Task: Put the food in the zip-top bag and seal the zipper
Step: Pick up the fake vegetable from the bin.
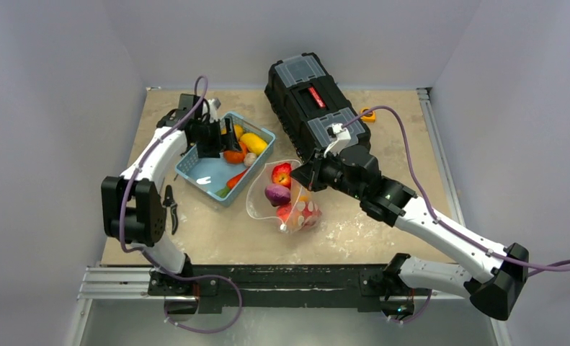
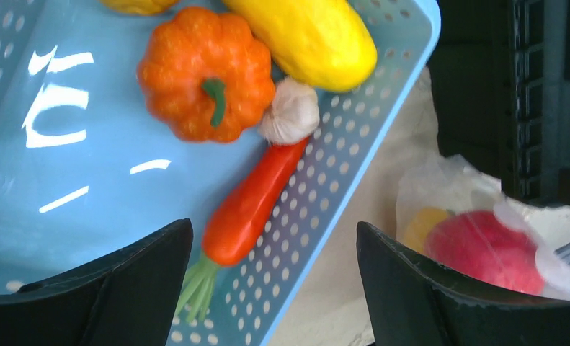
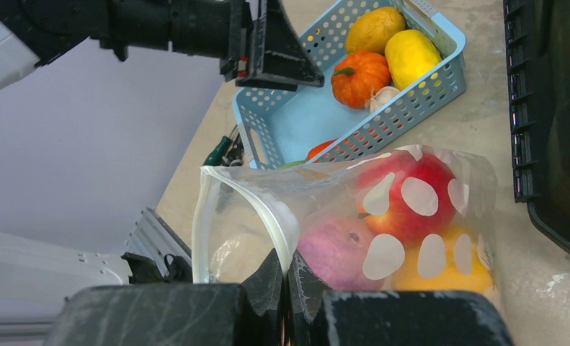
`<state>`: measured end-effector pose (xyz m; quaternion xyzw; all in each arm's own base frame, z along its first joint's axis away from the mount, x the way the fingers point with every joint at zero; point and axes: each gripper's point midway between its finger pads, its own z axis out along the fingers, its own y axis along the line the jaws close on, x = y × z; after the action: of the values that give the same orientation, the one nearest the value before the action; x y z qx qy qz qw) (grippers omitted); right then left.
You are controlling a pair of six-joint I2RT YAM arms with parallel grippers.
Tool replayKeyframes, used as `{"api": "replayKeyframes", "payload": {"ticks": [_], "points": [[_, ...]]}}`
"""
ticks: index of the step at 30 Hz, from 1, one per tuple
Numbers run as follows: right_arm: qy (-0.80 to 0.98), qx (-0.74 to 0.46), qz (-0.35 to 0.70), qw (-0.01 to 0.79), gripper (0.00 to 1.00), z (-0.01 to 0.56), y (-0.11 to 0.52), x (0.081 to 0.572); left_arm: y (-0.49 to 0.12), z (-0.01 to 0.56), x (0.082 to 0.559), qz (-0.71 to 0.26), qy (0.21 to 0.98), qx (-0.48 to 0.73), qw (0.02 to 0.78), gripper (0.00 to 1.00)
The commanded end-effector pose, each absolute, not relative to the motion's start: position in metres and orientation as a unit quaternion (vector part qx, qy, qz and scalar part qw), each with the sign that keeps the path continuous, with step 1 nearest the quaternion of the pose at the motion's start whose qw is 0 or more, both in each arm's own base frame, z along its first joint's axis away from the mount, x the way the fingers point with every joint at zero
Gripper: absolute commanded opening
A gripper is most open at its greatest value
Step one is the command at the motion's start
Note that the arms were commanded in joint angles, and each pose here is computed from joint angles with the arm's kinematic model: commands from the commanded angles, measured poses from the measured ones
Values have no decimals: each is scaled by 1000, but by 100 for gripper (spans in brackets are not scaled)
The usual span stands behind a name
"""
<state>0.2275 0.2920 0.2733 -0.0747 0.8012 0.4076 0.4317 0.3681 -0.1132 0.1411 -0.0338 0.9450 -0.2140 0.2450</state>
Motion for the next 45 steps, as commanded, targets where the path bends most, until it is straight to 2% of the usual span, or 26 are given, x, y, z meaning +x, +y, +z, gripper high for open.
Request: {"api": "replayKeyframes", "payload": {"ticks": [1,8,17,28,33,36,39,45], "points": [[781,-77,417,459,0,295,291,230,-114,138,402,-216,944,-104,227,84],[780,-66,411,468,0,304,284,231,-93,102,426,-143,957,-138,211,86],[789,-68,404,457,0,299,291,235,-101,77,428,-144,963,-130,189,87],[791,-72,402,455,0,298,297,241,-105,57,443,-117,961,-120,219,88],[789,-68,406,456,0,296,294,237,-107,60,445,-126,960,-113,222,79],[790,-68,406,455,0,294,293,237,-109,68,444,-132,958,-107,229,68],[786,-69,410,457,0,298,294,237,-105,81,444,-128,955,-103,247,62],[787,-71,413,453,0,295,296,236,-100,115,440,-123,946,-100,283,57]]}}
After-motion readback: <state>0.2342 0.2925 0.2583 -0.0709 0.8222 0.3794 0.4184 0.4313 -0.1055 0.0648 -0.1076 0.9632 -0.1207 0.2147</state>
